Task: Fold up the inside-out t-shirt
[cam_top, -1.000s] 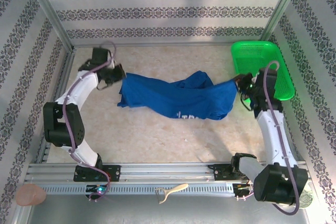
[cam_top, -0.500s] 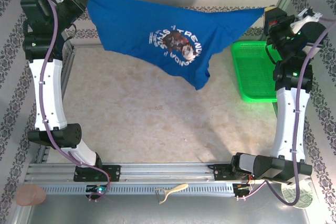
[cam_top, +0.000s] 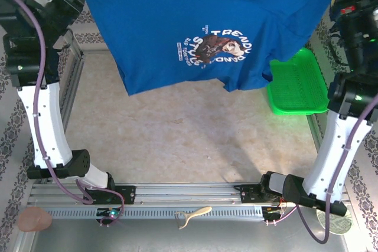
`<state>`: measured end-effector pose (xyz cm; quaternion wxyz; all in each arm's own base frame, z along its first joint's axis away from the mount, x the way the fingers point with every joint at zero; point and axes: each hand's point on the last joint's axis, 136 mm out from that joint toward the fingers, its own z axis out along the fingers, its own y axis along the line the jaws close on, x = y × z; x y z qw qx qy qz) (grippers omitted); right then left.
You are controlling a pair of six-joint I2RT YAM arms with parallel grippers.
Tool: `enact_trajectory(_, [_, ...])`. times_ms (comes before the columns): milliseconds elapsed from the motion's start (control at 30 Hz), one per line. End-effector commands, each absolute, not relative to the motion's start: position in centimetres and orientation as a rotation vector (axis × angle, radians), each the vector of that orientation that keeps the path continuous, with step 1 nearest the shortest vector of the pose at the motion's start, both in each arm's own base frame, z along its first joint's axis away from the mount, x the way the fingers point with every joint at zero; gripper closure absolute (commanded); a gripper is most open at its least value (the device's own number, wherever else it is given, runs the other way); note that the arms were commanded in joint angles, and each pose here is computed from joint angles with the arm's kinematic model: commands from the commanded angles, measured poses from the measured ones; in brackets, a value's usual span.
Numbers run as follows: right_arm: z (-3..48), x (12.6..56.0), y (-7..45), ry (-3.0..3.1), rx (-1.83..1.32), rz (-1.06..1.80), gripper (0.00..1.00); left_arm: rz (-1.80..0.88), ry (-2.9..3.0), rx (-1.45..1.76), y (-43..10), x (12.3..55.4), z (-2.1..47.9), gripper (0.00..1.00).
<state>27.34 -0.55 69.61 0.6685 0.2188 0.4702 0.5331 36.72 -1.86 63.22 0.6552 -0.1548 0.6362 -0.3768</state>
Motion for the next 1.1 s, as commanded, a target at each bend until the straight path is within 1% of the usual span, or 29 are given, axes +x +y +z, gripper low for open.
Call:
enact_trajectory(0, [69.4,28.4,-0.7,1.08,0.493,1.207,1.0,-0.859,1.491,-0.439,-0.3,39.2,60.8,1.0])
enact_trajectory(200, [65.8,33.6,-0.7,1.187,0.539,1.193,1.0,-0.871,1.635,-0.549,1.4,46.5,53.6,1.0])
enact_trajectory(367, [62.7,39.6,-0.1,1.291,0.566,1.175,1.0,-0.937,1.678,-0.608,2.3,52.9,49.9,1.0])
enact_trajectory(500, [61.6,44.5,0.9,1.338,0.547,1.211,1.0,-1.004,1.626,-0.628,2.9,57.1,49.7,1.0])
enact_trajectory(600, [62.7,47.0,1.5,1.333,0.502,1.249,1.0,-1.087,1.509,-0.682,4.5,59.2,50.5,1.0])
enact_trajectory(667, [64.4,47.9,1.5,1.291,0.478,1.285,1.0,-1.135,1.419,-0.716,5.8,59.8,51.6,1.0])
enact_trajectory(733, [65.8,48.2,0.8,1.22,0.485,1.327,1.0,-1.161,1.329,-0.71,6.8,59.4,53.7,1.0])
enact_trajectory(833, [67.1,48.1,-0.8,1.122,0.505,1.388,1.0,-1.164,1.225,-0.676,8.3,57.6,57.0,1.0])
enact_trajectory(900, [67.8,47.2,-1.0,1.121,0.485,1.347,1.0,-1.165,1.197,-0.638,8.8,56.2,58.7,1.0])
enact_trajectory(967, [68.1,46.0,-0.9,1.144,0.455,1.293,1.0,-1.154,1.228,-0.6,8.6,55.2,59.2,1.0])
enact_trajectory(1067, [66.8,44.9,0.3,1.24,0.405,1.24,1.0,-1.136,1.379,-0.563,6.9,54.9,56.9,1.0])
